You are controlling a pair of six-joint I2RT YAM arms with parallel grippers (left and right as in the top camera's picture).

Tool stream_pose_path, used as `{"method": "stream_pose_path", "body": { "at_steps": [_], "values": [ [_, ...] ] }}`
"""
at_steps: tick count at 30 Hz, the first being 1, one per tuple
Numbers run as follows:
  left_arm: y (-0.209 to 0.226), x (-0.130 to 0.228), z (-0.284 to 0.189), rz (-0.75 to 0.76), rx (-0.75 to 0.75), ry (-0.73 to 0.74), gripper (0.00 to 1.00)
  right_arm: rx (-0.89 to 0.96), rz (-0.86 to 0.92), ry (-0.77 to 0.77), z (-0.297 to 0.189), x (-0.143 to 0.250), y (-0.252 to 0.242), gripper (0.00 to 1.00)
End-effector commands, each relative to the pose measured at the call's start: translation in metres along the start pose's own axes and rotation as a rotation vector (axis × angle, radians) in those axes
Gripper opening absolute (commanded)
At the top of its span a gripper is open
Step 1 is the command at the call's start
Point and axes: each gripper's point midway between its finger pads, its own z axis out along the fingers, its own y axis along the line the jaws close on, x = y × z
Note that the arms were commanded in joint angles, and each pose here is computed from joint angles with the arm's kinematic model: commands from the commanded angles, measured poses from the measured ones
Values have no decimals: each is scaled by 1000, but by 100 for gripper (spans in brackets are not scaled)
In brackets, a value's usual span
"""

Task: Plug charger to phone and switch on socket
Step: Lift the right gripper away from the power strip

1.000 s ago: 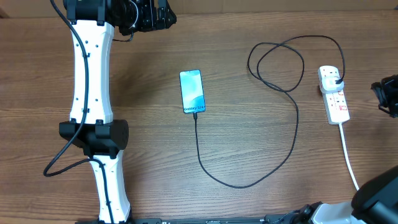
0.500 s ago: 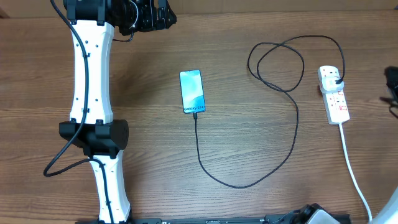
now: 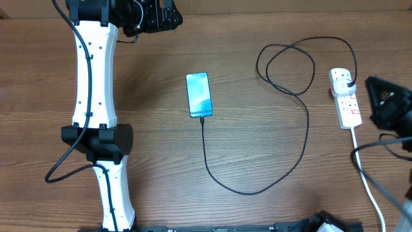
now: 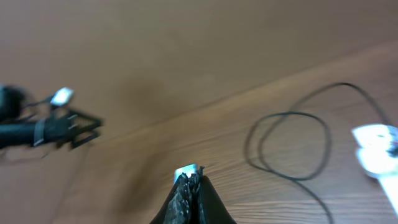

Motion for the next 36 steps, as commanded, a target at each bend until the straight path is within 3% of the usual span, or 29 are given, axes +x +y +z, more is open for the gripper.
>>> {"method": "stream_pose_path", "body": {
  "at_steps": [1,3,4,5,10,25,36],
  "values": [
    [4,1,4,10,-9,9,100,-129,-29,32,-5,11,36,5],
    [4,1,4,10,-10,9,100,-147,-4,75,-4,23,41,20],
    [4,1,4,10,-9,9,100,-139,20,100,-4,29,40,45],
    [4,1,4,9,-9,9,100,-127,48,125,-4,36,38,100],
    [4,1,4,10,-10,9,99,-107,141,203,-6,57,35,100],
    [4,1,4,10,-9,9,99,52,153,222,-3,65,6,100],
    [4,1,4,10,-10,9,99,164,-191,32,34,52,0,100]
  ]
}}
